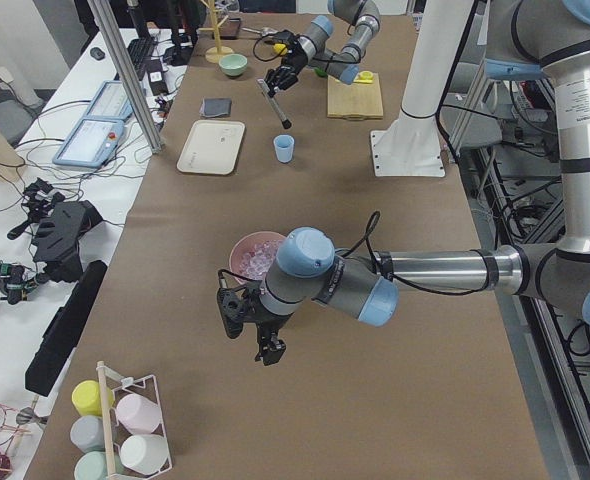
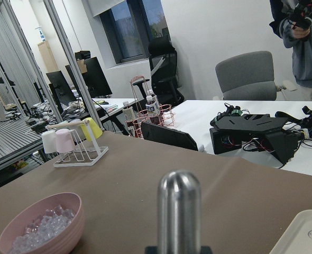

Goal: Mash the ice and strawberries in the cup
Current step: 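Lower the pestle with the right gripper into the blue cup, then press the pestle down into the cup contents with the right gripper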

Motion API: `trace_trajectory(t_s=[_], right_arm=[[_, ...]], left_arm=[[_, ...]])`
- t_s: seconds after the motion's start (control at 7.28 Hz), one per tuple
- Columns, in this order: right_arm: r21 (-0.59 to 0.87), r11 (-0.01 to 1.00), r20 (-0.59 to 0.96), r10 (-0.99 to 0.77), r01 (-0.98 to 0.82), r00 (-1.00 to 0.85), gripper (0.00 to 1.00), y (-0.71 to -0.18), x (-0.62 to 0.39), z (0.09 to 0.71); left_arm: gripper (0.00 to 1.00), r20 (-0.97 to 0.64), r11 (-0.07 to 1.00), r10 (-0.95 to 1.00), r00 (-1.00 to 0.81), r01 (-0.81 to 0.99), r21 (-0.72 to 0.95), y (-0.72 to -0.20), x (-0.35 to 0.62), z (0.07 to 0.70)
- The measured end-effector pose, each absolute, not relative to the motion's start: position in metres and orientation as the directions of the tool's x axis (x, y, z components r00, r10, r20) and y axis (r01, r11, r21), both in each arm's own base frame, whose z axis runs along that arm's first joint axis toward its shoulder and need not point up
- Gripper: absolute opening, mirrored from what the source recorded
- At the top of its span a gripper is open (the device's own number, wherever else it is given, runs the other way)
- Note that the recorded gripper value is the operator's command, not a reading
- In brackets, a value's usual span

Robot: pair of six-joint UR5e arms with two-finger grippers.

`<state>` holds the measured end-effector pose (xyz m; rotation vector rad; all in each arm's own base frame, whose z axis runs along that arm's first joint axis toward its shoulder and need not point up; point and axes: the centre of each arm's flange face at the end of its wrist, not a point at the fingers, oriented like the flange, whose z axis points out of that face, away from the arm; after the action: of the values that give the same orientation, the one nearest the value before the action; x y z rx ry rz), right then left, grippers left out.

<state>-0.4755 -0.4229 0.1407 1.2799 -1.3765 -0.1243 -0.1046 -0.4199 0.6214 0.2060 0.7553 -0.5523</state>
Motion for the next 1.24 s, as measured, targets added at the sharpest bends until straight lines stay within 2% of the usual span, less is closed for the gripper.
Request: trace_trajectory(t_s=[0.41,1.24], right_arm=[[0.685,0.332,0.619,-0.735,-0.649,0.277,0.0,-0.408,-0.472,0.161],[0.698,0.234,0.593,-0.719,-0.677,0.363,0.0,-0.385,-0.484,0.181]], left_arm=[[0.98,-0.693,0.838,-0.411,0.592,0.544,-0.032,-0.414,-0.104,0.628],[0.98,-0.702,0.841,-0.414,0.579,0.539,-0.051,-0.409,-0.104,0.631]])
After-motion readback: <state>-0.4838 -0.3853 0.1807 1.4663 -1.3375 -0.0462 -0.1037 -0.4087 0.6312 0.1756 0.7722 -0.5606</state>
